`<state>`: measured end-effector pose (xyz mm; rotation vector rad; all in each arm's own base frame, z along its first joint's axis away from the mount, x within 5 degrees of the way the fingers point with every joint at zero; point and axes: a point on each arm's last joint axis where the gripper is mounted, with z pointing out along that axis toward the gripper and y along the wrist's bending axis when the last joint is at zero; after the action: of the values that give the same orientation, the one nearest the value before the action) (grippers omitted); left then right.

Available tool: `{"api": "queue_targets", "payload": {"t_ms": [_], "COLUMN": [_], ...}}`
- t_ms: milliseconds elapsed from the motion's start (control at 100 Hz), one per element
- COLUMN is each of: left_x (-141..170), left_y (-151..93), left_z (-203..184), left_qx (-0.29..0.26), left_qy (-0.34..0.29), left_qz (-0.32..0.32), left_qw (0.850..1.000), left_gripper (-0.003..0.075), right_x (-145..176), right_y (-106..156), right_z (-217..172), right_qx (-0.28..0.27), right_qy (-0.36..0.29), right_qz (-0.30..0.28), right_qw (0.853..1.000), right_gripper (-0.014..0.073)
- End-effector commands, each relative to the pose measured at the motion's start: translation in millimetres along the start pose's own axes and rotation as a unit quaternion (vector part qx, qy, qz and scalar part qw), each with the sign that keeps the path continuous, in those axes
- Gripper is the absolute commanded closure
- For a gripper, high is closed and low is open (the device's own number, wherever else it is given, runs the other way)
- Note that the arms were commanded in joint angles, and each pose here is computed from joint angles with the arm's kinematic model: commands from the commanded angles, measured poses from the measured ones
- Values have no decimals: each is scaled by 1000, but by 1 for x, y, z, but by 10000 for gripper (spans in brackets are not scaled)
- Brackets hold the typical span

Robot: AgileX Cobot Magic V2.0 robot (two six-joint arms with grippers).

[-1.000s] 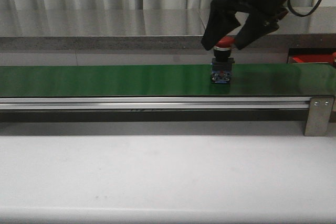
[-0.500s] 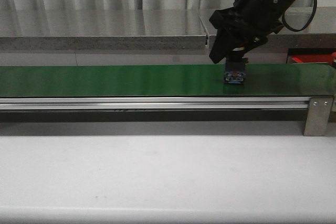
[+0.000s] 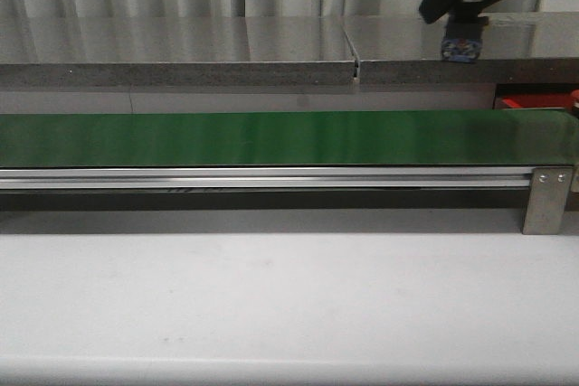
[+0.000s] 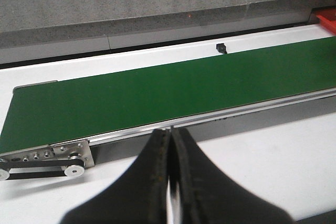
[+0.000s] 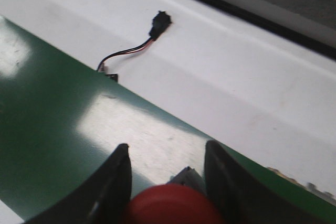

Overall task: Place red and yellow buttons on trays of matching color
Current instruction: 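Lift the red button into the red tray and open the right gripper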

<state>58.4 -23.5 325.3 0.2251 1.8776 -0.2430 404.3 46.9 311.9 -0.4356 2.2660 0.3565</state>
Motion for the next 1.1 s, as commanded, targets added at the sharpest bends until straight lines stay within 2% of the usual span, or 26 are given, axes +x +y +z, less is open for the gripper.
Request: {"api": "queue_targets", "payload": {"t_ms": [0, 200, 390, 630, 840, 1090], "left_x": [-13, -13, -13, -13, -13, -13], "left_y": [-1, -1, -1, -1, -1, -1], "left_z": [-3, -3, -3, -3, -3, -3], "left_qx": [3, 3, 3, 3, 3, 2], "left_qy": [-42, -42, -42, -42, -42, -43], "left_qz": [-8, -8, -8, -8, -8, -8], "left_qw": [999, 999, 999, 999, 999, 999], "left_gripper": [741, 741, 741, 741, 741, 741], "right_x": [-20, -8, 6, 28, 45, 54], "right_y": [-13, -61, -105, -147, -174, -192], "right_z": [-43, -67, -89, -82, -74, -60], "right_qx": [33, 80, 136, 174, 201, 226], "right_qy": [-63, -62, -75, -67, -64, -73], "right_qz": [5, 53, 92, 134, 158, 172], "right_qw": [997, 993, 984, 973, 965, 956], "right_gripper": [452, 452, 452, 452, 452, 452]}}
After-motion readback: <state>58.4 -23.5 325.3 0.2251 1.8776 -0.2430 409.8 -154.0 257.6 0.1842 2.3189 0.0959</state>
